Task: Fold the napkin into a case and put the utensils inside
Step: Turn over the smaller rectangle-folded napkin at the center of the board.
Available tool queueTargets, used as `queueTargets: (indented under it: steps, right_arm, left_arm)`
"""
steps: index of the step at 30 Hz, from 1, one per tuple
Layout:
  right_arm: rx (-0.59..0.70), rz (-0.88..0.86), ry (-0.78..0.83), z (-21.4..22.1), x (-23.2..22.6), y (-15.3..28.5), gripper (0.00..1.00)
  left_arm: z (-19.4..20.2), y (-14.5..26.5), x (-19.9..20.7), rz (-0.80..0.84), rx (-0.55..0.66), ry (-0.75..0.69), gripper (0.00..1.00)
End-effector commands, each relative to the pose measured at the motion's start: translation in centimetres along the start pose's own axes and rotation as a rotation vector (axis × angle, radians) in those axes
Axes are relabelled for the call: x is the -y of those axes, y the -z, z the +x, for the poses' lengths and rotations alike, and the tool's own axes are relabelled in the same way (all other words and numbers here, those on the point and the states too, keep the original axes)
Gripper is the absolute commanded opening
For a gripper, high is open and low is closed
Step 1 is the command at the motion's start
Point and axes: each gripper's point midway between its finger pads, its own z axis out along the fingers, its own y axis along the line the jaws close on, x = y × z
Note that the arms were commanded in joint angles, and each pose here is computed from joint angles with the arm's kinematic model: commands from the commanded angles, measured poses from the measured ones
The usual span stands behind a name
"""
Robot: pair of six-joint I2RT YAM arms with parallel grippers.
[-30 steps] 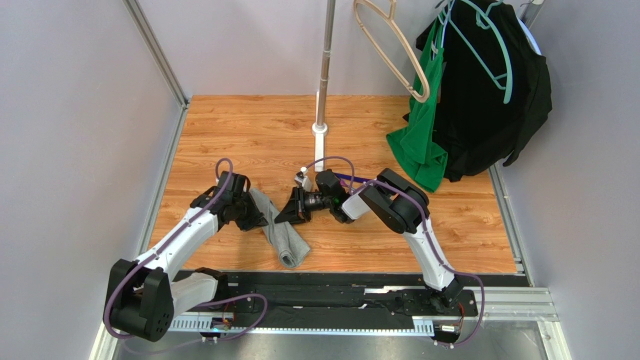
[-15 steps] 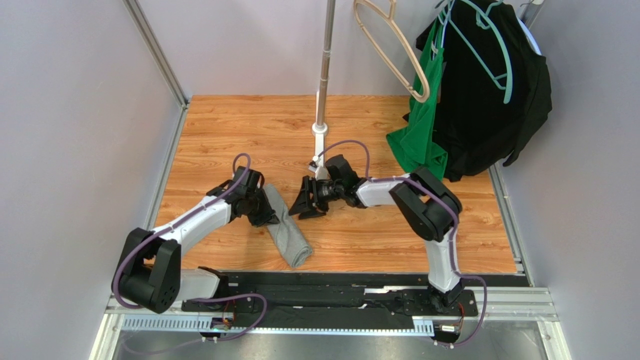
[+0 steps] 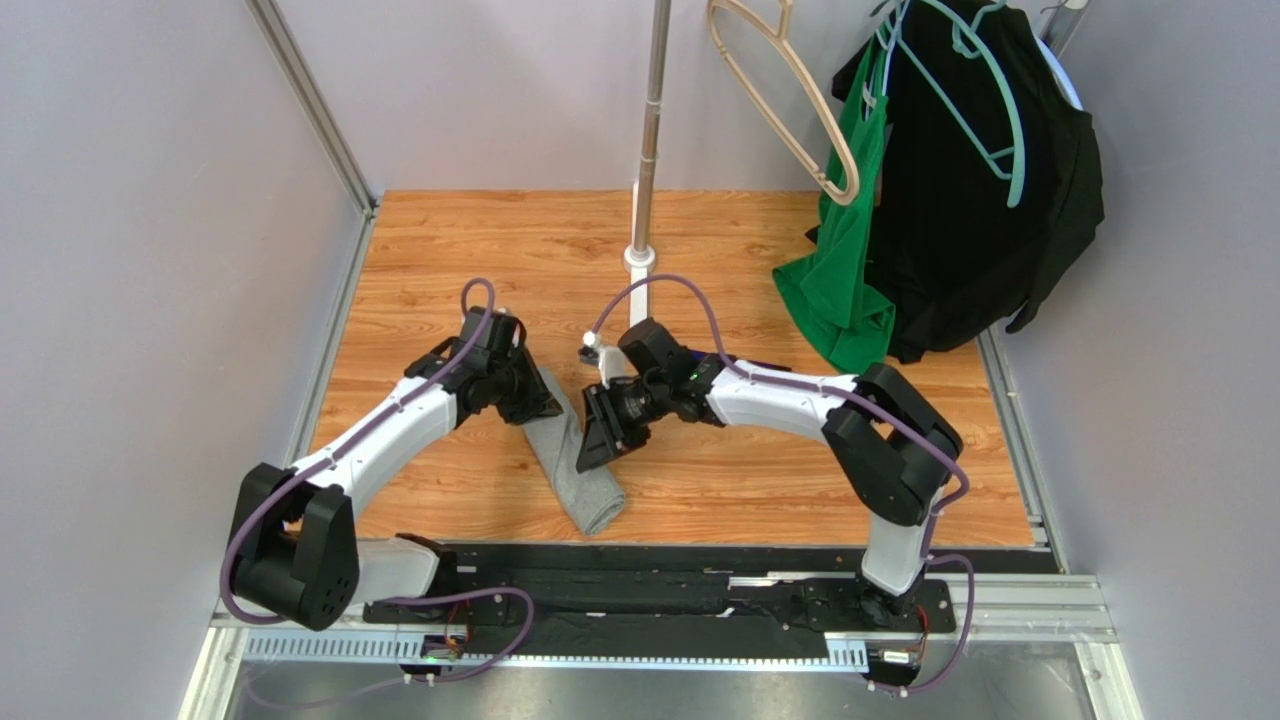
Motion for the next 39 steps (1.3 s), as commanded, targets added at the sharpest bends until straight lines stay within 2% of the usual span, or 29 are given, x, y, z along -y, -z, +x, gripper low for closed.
queueTargets:
  steps: [1,6,9,11,15,16,19,24,27,30,34,39]
  right_arm:
    - [-0.058,-0.002,-0.026,2.6,1.4,-1.3,0.29]
    - [-0.085,0.099,-0.044,4.5,5.6,-1.8,0.19]
    - [-0.085,0.173,-0.027,4.5,7.7,-2.4,0.18]
    - [-0.085,0.232,0.001,3.8,8.7,-2.4,0.17]
    - [-0.07,0.345,0.081,2.0,9.8,-1.5,0.17]
    - [-0.08,0.431,0.084,1.9,11.0,-0.7,0.17]
    - [-0.063,0.502,0.144,0.4,10.7,0.9,0.17]
    - [-0.07,0.322,0.148,1.0,5.0,1.2,0.22]
    - [-0.074,0.206,0.112,1.5,2.4,0.5,0.24]
    - [-0.056,0.146,0.088,1.9,2.2,-0.4,0.24]
    - [-0.102,0.181,0.031,4.8,5.0,-1.1,0.23]
    - [-0.112,0.198,-0.004,6.5,7.2,-2.3,0.22]
  left_arm:
    - [-0.8,-1.2,-0.6,-0.022,-0.038,-0.014,0.15]
    - [-0.4,-4.8,-0.7,-0.021,-0.136,-0.031,0.13]
    - [-1.2,-5.8,-1.1,-0.067,-0.144,-0.043,0.11]
    - [-1.5,-5.5,-1.2,-0.081,-0.127,-0.048,0.1]
    - [-3.1,-2.5,-1.3,-0.111,-0.02,-0.079,0.14]
    - [-3.3,-2.0,-1.5,-0.12,-0.009,-0.084,0.15]
    - [-3.7,0.0,-1.3,-0.107,0.027,-0.083,0.18]
    - [-1.7,-0.6,0.0,0.007,-0.046,-0.049,0.19]
    - [-0.7,-2.9,-1.5,-0.045,-0.102,-0.014,0.18]
    - [-0.3,-4.7,-2.4,-0.082,-0.141,0.0,0.17]
    - [-0.6,-6.0,-3.4,-0.144,-0.161,-0.007,0.17]
    - [-1.4,-6.8,-3.2,-0.162,-0.171,-0.032,0.17]
